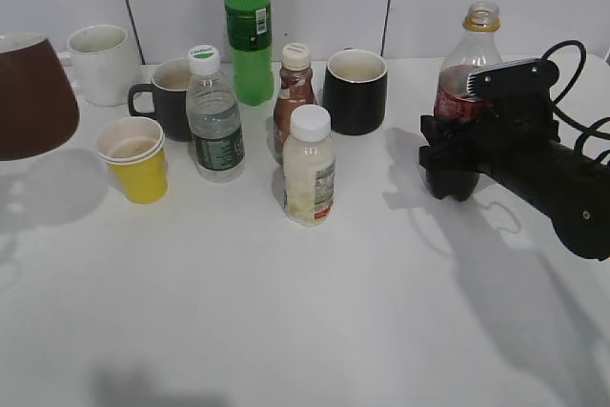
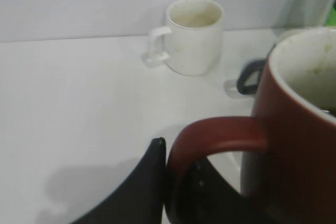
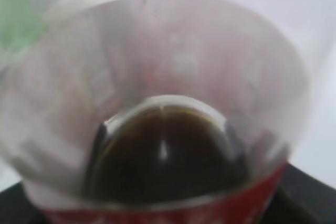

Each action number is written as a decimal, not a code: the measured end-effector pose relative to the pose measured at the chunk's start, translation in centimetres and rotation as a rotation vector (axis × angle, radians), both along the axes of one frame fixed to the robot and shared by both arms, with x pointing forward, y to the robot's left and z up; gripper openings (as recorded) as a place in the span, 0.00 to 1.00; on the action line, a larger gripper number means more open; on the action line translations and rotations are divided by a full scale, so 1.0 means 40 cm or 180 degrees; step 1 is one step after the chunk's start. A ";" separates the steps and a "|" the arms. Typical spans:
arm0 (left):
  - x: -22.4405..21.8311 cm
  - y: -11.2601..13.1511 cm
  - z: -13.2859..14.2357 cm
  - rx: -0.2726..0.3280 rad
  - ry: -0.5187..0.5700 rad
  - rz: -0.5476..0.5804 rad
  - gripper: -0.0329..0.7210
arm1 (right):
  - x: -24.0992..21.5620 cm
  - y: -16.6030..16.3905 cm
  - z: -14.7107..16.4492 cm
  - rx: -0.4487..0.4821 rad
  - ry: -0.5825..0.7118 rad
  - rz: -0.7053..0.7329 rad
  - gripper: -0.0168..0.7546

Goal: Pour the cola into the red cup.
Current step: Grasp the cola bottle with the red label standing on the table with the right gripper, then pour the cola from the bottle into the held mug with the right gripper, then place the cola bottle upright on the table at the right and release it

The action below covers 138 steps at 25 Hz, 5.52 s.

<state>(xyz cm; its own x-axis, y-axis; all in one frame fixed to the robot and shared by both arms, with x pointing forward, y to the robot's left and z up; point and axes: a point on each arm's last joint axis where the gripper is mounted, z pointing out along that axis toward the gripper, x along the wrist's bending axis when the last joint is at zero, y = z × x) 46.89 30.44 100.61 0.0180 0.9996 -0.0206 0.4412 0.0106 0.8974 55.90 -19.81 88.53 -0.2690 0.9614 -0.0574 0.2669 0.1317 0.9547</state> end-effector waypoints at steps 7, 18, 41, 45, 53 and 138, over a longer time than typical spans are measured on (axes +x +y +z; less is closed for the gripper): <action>-0.006 -0.075 -0.005 -0.0030 0.0081 -0.0373 0.12 | -0.010 0.002 0.069 -0.0378 -0.0053 0.0188 0.65; -0.041 -0.204 -0.013 -0.0128 0.0240 -0.1004 0.12 | -0.079 0.075 0.190 -0.1736 -0.0446 0.1000 0.65; -0.035 -0.390 -0.033 -0.0002 0.0407 -0.1873 0.12 | -0.124 0.161 0.239 -0.3505 -0.1544 0.1350 0.65; -0.038 -0.401 -0.029 -0.0036 0.0333 -0.1941 0.12 | -0.124 0.160 0.240 -0.3753 -0.1632 0.1387 0.65; -0.046 -0.421 -0.025 -0.0076 0.0247 -0.2057 0.12 | -0.120 0.160 0.254 -0.4172 -0.1881 0.1332 0.65; 0.342 0.142 -0.384 0.0164 -0.0749 -0.0230 0.12 | -0.092 0.011 0.258 -0.0309 -0.0296 0.0357 0.65</action>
